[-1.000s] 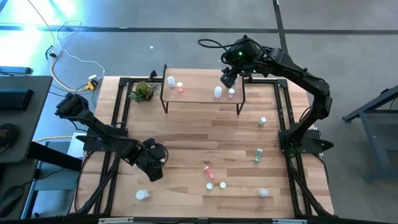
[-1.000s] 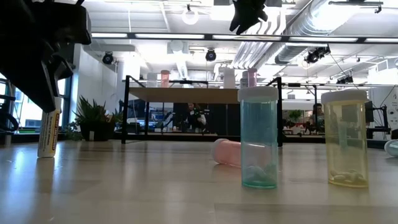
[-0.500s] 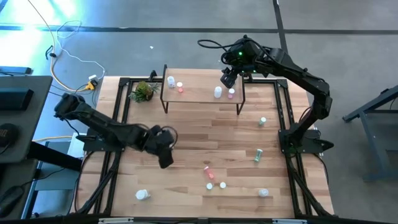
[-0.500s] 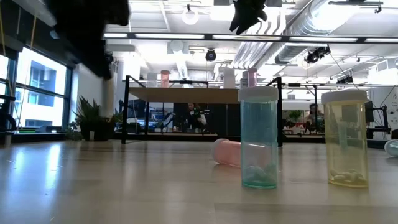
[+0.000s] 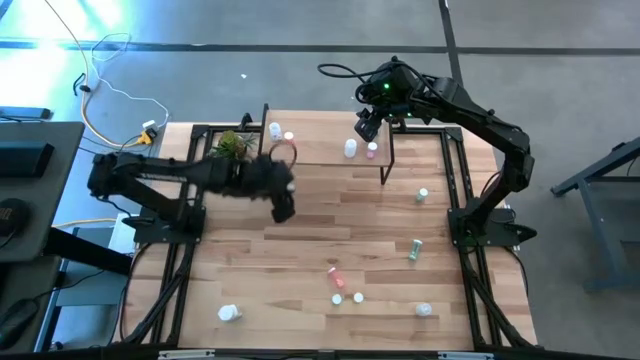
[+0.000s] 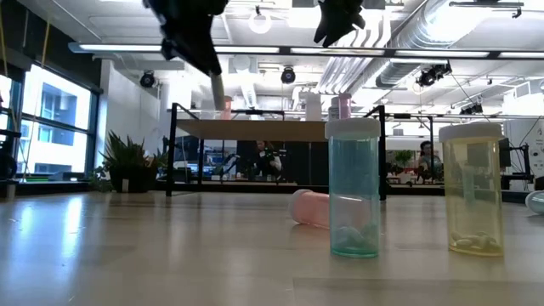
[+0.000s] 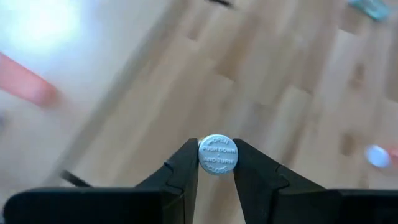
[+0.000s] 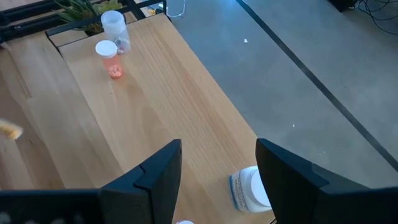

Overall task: Pick and place medicine bottles onto shelf by color
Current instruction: Put the white-yellow medicine bottle on the shelf

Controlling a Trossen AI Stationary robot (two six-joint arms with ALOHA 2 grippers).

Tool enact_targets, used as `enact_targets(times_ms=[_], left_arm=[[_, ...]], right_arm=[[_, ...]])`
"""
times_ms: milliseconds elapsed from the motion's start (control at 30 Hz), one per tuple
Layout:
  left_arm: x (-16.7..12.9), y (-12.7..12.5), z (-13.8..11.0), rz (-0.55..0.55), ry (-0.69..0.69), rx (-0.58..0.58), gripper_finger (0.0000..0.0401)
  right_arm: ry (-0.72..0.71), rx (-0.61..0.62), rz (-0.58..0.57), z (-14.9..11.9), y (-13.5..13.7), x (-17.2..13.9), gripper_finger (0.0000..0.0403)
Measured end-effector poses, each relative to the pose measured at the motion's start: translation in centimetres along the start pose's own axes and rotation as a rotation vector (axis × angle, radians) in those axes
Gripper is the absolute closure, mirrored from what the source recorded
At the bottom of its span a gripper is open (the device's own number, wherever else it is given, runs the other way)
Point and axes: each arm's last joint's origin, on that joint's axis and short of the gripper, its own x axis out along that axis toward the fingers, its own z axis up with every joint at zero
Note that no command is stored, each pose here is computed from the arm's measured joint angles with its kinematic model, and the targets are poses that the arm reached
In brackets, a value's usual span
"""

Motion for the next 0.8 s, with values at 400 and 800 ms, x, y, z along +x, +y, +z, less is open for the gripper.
enact_targets(times_ms=[400, 800], left_arm=[[-2.5, 10.3, 6.1, 0.188, -0.138, 0.028, 0.0322], [-4.9, 19.0, 7.2, 0.323, -0.200, -0.089, 0.0322]], right_arm=[[0.005, 0.053, 0.000, 0.0, 0.0, 0.0, 0.0206], [0.008, 0.081, 0.000, -0.1, 0.0, 0.0, 0.0206]])
